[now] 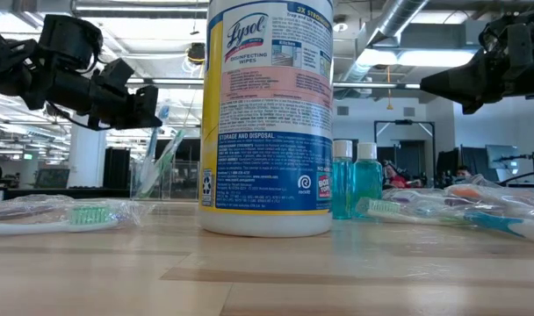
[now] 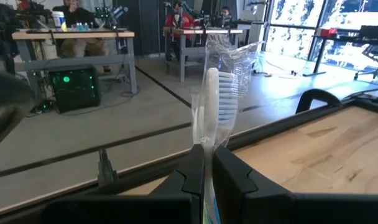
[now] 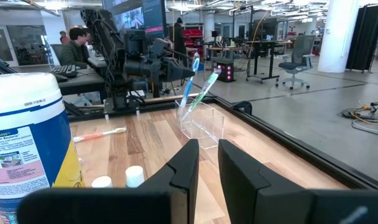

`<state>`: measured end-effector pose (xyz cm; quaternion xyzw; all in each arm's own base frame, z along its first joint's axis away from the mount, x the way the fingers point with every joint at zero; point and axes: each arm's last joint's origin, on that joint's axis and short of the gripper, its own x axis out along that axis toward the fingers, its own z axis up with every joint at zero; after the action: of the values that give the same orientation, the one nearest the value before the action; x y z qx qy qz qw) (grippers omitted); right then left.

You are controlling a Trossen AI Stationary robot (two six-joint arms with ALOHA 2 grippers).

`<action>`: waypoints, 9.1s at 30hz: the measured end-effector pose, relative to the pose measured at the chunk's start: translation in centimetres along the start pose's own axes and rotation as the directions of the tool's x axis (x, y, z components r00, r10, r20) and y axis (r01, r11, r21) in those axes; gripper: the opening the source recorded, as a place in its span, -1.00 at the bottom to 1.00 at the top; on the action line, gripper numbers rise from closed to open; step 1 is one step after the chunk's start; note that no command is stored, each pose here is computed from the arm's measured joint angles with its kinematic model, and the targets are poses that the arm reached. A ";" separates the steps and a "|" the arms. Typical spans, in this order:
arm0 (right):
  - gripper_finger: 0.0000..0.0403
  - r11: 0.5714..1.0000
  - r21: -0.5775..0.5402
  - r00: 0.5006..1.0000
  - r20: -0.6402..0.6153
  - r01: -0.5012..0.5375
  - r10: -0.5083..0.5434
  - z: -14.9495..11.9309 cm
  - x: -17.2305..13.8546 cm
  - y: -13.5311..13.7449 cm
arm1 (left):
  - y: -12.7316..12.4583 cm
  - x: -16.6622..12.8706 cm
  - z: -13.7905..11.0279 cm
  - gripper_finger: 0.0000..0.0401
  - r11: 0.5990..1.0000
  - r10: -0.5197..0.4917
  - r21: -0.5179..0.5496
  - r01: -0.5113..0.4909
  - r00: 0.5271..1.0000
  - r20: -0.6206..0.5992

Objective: Pick & Place toothbrushing station
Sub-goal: Put the left blue toothbrush into the transparent organizer, then put the left orange toothbrush into the transparent organizer

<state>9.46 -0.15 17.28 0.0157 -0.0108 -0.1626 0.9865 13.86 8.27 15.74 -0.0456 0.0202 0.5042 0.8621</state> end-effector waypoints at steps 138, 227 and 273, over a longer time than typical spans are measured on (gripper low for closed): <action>-0.73 1.000 0.000 1.000 0.000 0.000 0.000 0.0 0.0 0.0 | -8.3 -13.2 -1.6 -0.05 0.654 -0.750 -0.700 0.286 0.125 -0.649; -0.73 1.000 0.000 1.000 0.000 0.000 0.000 0.0 0.0 0.0 | -8.0 -9.4 -3.6 -0.95 0.995 -0.097 -0.081 0.060 0.325 -0.941; -0.73 1.000 0.001 1.000 0.002 0.000 0.000 0.0 0.0 0.0 | -4.9 -9.4 6.2 -0.97 0.983 -0.169 -0.112 0.143 0.948 -0.270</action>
<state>9.46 -0.15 17.30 0.0161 -0.0120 -0.1626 0.9865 13.48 -1.65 22.93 -0.1568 0.1144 0.4235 0.8848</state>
